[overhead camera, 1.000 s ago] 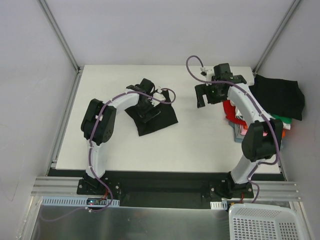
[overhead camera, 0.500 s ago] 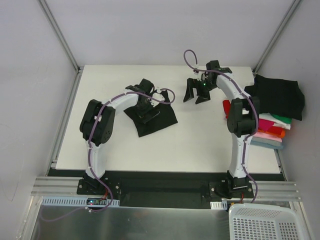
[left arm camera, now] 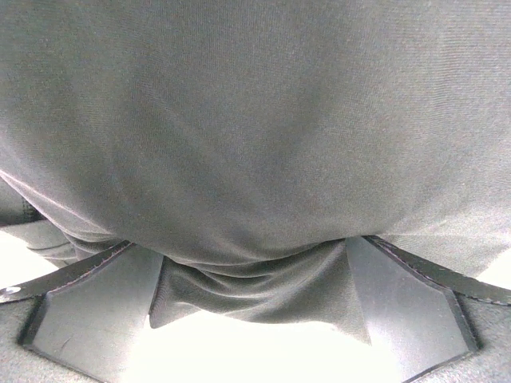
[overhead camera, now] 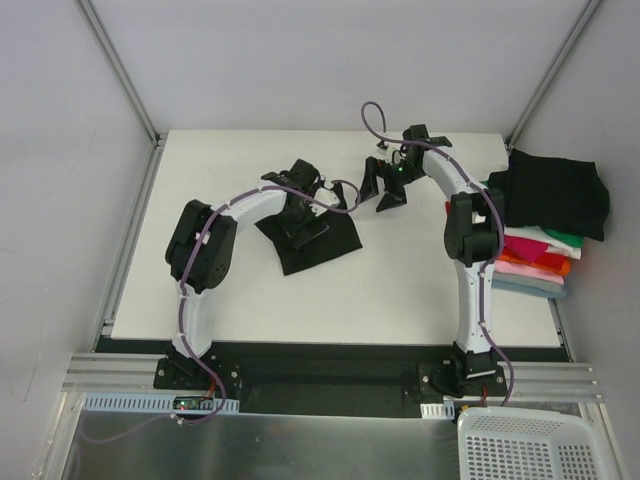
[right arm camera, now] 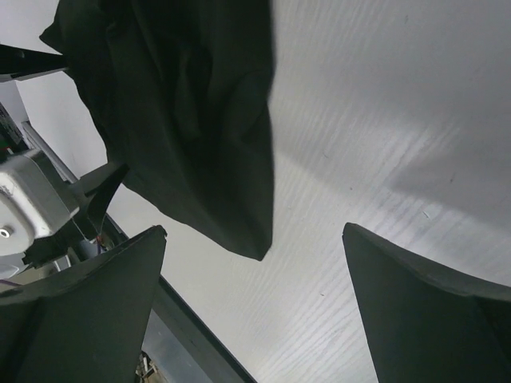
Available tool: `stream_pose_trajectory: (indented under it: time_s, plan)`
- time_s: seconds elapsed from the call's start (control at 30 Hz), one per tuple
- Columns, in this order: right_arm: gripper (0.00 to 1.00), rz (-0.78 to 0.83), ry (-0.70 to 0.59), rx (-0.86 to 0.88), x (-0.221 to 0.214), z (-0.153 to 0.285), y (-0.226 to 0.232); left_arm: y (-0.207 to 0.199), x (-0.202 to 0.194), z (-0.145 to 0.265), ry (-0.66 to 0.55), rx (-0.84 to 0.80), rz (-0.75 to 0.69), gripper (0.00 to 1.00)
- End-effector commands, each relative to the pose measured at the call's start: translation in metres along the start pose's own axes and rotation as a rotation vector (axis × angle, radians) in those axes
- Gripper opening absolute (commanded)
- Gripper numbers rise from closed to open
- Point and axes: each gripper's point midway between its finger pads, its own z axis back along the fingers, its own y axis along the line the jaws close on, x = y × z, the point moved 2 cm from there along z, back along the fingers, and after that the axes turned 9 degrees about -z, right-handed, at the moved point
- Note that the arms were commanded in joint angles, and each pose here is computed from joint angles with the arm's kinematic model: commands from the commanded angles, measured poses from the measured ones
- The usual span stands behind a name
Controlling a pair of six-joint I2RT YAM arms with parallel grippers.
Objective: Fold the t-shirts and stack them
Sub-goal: Fold the tshirt, then neatly place the folded tshirt to the corner
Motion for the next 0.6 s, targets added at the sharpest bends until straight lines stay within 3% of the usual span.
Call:
stream_pose_trajectory:
  time_s: [0.0, 0.57]
  plan:
    - [0.98, 0.007, 0.015, 0.058, -0.004, 0.0, 0.017, -0.005, 0.015, -0.001, -0.003, -0.008, -0.019, 0.96]
    - [0.97, -0.058, 0.11, 0.097, -0.014, -0.028, -0.005, -0.007, 0.019, 0.0, -0.008, -0.005, -0.009, 0.97]
